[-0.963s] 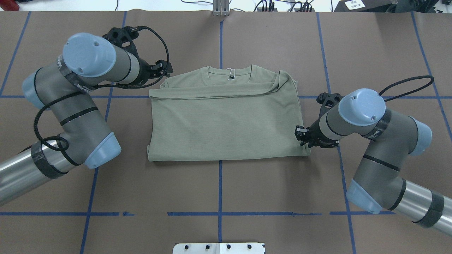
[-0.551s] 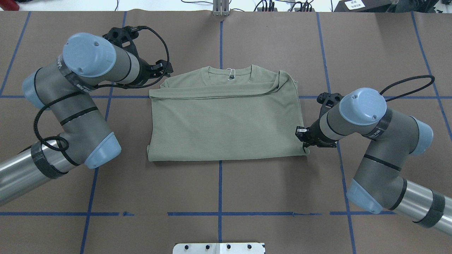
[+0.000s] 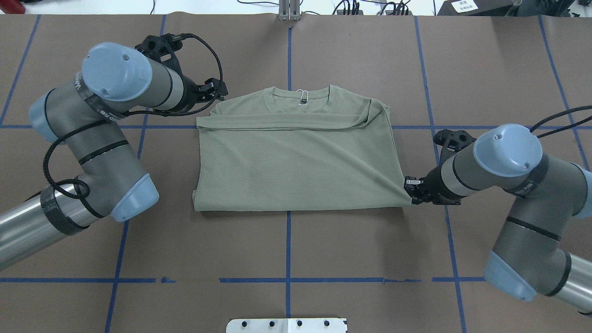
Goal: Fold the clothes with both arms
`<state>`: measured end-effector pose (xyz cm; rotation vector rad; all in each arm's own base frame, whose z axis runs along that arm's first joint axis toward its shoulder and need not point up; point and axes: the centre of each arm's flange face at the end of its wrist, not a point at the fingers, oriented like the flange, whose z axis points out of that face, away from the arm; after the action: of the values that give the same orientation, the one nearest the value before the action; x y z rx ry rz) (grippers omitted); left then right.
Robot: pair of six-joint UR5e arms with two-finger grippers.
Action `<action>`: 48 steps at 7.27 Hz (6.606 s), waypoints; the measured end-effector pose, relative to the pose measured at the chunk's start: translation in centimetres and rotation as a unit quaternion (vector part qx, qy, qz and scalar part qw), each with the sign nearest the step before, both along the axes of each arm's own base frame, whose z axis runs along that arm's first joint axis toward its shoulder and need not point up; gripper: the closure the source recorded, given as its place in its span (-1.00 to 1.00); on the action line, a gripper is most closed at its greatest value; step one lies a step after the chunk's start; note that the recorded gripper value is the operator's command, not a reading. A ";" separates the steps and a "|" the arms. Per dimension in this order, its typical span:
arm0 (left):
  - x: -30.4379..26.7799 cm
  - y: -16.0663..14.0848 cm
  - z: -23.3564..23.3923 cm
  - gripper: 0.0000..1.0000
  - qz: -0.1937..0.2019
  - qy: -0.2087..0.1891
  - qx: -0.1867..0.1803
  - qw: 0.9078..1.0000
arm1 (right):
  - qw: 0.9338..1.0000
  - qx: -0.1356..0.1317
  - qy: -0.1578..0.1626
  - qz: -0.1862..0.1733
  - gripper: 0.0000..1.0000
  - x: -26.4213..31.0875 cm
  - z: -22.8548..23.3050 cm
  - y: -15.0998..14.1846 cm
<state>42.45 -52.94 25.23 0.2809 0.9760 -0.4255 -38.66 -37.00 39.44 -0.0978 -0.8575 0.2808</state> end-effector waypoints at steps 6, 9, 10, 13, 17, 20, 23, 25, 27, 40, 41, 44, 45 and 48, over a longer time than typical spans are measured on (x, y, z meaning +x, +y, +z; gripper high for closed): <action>0.1 0.2 0.0 -1.00 -0.002 -0.001 0.002 1.000 | 0.988 -0.051 0.020 -0.148 1.00 0.0 0.7 19.9; 0.1 0.3 -0.1 -1.00 0.000 0.000 0.003 1.000 | 0.978 -0.076 0.025 -0.192 -1.00 -0.1 -0.2 25.8; 0.4 0.6 -0.2 -1.00 0.004 0.001 0.003 1.000 | 0.981 -0.074 0.017 -0.180 -1.00 0.2 -1.0 25.4; 4.5 5.0 -0.3 -1.00 0.042 0.013 -0.006 0.999 | 0.995 -0.053 -0.049 -0.072 -1.00 1.8 -6.1 16.8; 11.2 17.4 -1.2 -0.96 0.075 0.070 -0.111 0.989 | 0.992 -0.026 -0.125 0.022 -1.00 5.4 -12.6 8.1; 13.7 20.6 0.3 -0.85 0.073 0.067 -0.161 0.982 | 0.991 -0.022 -0.132 0.028 -1.00 5.6 -13.2 7.4; 13.9 20.9 1.3 -0.42 0.071 0.059 -0.169 0.981 | 0.990 -0.021 -0.134 0.029 -1.00 5.1 -13.5 7.1; 14.0 21.1 1.5 0.66 0.072 0.058 -0.170 0.981 | 0.990 -0.021 -0.134 0.030 -1.00 4.9 -13.5 6.9; 14.3 21.6 1.5 1.00 0.077 0.057 -0.169 0.981 | 0.990 -0.020 -0.133 0.032 -1.00 4.9 -13.5 6.9; 7.6 -6.0 2.7 1.00 -0.038 -0.028 0.007 0.999 | 0.991 -0.015 -0.127 0.046 -1.00 4.5 -13.0 5.9; 8.3 -8.7 2.3 1.00 -0.050 -0.027 0.029 0.998 | 0.991 -0.016 -0.124 0.048 -1.00 4.3 -12.7 5.7; 11.2 -14.5 1.0 -0.99 -0.101 -0.010 0.100 0.990 | 0.991 -0.014 -0.121 0.053 -1.00 4.1 -12.4 5.5; 11.4 -15.1 1.0 -1.00 -0.110 -0.009 0.107 0.988 | 0.991 -0.012 -0.120 0.055 -1.00 4.0 -12.4 5.5; 8.1 -17.7 1.6 -1.00 -0.113 -0.022 0.103 0.988 | 0.991 0.002 -0.121 0.062 -1.00 3.2 -13.3 4.5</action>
<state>50.51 -70.61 26.87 0.5895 0.9501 -0.5241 -35.49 -32.46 26.14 -0.0751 -1.1075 0.3893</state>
